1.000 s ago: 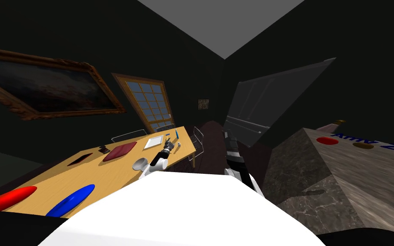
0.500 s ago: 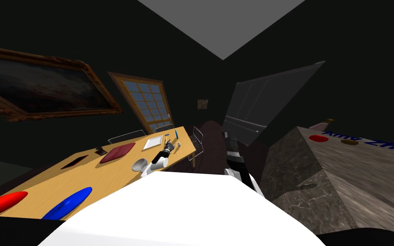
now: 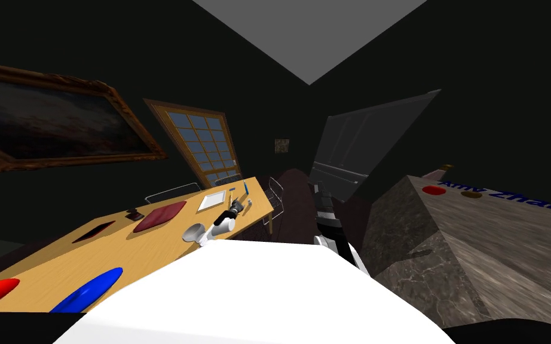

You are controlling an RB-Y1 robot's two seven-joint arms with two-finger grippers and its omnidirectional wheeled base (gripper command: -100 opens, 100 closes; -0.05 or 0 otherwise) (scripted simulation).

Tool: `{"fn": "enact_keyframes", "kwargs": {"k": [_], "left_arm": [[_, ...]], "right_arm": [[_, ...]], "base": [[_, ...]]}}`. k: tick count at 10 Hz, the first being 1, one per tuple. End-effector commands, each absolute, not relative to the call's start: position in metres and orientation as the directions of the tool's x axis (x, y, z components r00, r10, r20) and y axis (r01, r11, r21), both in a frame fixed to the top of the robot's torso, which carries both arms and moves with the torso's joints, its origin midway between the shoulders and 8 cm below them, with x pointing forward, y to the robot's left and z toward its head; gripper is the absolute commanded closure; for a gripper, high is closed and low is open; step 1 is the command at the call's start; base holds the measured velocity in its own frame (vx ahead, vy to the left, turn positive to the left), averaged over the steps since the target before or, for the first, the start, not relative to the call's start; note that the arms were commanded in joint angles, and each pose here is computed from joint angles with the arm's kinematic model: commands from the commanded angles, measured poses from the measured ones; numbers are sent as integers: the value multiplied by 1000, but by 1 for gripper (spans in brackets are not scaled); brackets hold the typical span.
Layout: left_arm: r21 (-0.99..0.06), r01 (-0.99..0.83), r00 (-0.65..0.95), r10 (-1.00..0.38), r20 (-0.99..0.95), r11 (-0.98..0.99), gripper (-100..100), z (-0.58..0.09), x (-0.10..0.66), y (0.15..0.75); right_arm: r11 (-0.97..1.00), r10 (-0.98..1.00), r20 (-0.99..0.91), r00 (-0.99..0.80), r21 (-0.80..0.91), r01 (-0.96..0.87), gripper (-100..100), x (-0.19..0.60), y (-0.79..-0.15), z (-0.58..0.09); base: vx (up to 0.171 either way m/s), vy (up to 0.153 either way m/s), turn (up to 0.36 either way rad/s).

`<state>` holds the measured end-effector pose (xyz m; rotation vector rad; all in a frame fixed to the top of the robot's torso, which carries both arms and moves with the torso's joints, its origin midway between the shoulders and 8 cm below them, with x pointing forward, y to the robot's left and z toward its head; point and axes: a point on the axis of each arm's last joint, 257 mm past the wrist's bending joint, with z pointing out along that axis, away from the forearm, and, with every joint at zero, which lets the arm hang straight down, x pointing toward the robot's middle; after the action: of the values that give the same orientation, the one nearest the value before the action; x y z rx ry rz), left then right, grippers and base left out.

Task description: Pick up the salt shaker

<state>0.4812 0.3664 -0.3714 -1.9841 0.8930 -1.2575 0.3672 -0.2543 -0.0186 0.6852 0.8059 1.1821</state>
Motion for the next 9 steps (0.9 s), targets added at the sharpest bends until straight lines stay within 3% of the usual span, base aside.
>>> {"fn": "enact_keyframes", "kwargs": {"k": [1, 9], "left_arm": [[-766, -230, 343, -786, 514, -601, -100, -383, 480, 370], [-599, -266, 513, -637, 575, -755, -100, -440, 481, 396]], "right_arm": [[247, 968, -181, 174, 816, -522, 0, 367, -254, -19], [247, 968, -181, 174, 816, -522, 0, 367, -254, -19]], "base": [[-4, 11, -37], [5, 2, -44]]}}
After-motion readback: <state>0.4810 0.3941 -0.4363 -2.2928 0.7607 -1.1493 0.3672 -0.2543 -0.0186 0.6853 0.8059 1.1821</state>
